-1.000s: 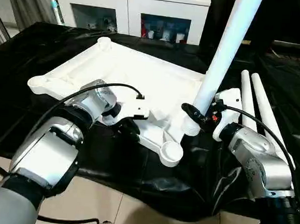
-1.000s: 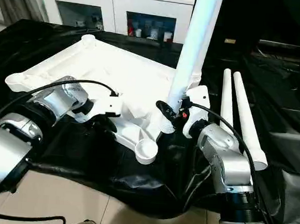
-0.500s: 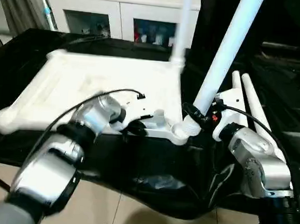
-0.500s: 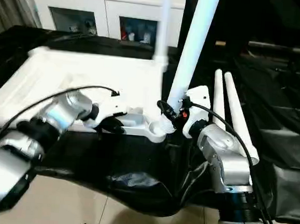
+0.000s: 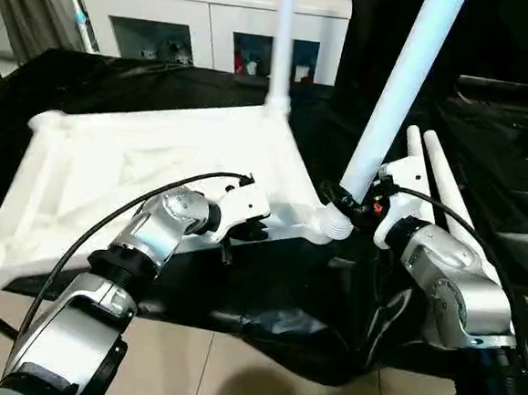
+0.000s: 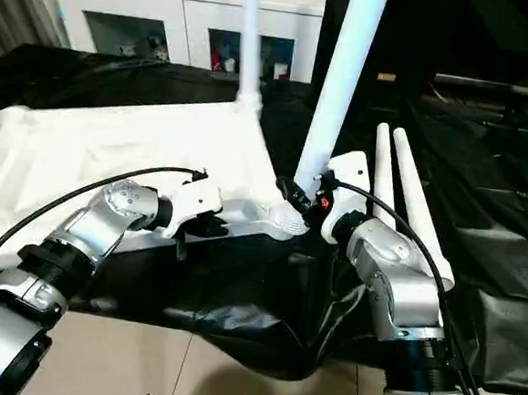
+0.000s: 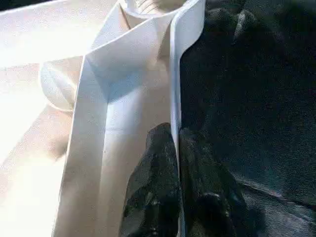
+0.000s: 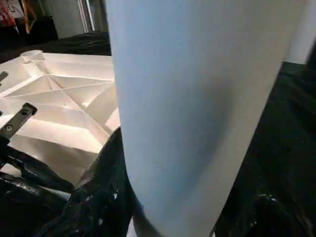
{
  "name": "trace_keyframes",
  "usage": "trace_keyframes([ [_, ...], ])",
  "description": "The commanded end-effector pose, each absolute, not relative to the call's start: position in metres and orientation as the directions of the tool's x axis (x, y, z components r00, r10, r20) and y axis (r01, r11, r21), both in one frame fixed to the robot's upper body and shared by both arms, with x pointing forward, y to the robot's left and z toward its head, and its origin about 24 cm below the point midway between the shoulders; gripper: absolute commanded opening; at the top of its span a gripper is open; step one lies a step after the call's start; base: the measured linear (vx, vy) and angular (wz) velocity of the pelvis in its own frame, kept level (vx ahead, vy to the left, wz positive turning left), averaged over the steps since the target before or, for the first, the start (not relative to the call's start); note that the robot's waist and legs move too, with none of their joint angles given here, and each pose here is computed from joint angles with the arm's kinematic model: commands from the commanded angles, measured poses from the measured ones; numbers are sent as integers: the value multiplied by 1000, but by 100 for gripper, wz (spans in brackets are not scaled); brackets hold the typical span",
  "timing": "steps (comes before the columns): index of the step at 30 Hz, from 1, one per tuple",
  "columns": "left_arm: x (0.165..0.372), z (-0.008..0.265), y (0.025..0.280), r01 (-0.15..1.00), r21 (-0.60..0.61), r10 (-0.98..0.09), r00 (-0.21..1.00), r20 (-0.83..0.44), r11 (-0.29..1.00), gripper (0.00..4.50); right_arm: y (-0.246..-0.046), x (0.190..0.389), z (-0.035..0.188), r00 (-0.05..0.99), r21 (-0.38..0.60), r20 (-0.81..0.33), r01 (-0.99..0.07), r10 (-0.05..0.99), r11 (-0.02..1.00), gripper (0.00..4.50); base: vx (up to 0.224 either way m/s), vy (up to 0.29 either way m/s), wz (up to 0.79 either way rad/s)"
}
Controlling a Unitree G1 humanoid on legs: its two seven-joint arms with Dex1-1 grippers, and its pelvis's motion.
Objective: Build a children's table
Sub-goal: Insert table leg to table base
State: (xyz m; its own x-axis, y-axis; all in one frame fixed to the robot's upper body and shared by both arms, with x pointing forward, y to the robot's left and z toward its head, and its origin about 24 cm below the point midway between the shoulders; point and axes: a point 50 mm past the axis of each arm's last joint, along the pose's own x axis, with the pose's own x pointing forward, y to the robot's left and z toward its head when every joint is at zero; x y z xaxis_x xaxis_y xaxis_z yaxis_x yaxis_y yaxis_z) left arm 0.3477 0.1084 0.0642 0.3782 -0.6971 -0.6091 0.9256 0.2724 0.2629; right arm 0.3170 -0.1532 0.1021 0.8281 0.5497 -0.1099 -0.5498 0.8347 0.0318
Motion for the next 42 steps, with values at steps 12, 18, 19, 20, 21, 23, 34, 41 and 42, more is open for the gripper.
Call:
trace_keyframes([
  [12,332,59,130,944,231,-695,329,-639,235,0,-154,322,108,832,52,-82,-547,549,836,184,0,0,0],
  [18,326,57,127,958,196,-719,288,-633,212,0,-139,329,105,792,93,-93,-596,603,797,184,0,0,0],
  [19,326,56,127,958,191,-720,288,-632,216,0,-137,330,104,785,95,-96,-605,612,791,184,0,0,0],
  [20,326,56,126,957,188,-720,291,-630,222,0,-132,332,102,771,108,-103,-620,629,777,184,0,0,0],
  [21,326,56,126,956,187,-719,292,-631,224,0,-130,333,102,767,118,-103,-623,634,773,184,0,0,0],
  [23,326,56,126,957,194,-711,292,-639,218,0,-123,336,102,752,163,-96,-635,652,755,184,0,0,0],
  [34,327,56,129,961,190,-697,278,-661,203,0,-120,343,96,709,97,-178,-677,682,730,184,0,0,0],
  [41,328,56,130,961,191,-689,276,-670,199,0,-130,342,103,690,101,-200,-692,696,715,184,0,0,0],
  [42,328,56,130,961,190,-689,275,-671,199,0,-131,342,103,688,108,-201,-692,697,714,184,0,0,0],
])
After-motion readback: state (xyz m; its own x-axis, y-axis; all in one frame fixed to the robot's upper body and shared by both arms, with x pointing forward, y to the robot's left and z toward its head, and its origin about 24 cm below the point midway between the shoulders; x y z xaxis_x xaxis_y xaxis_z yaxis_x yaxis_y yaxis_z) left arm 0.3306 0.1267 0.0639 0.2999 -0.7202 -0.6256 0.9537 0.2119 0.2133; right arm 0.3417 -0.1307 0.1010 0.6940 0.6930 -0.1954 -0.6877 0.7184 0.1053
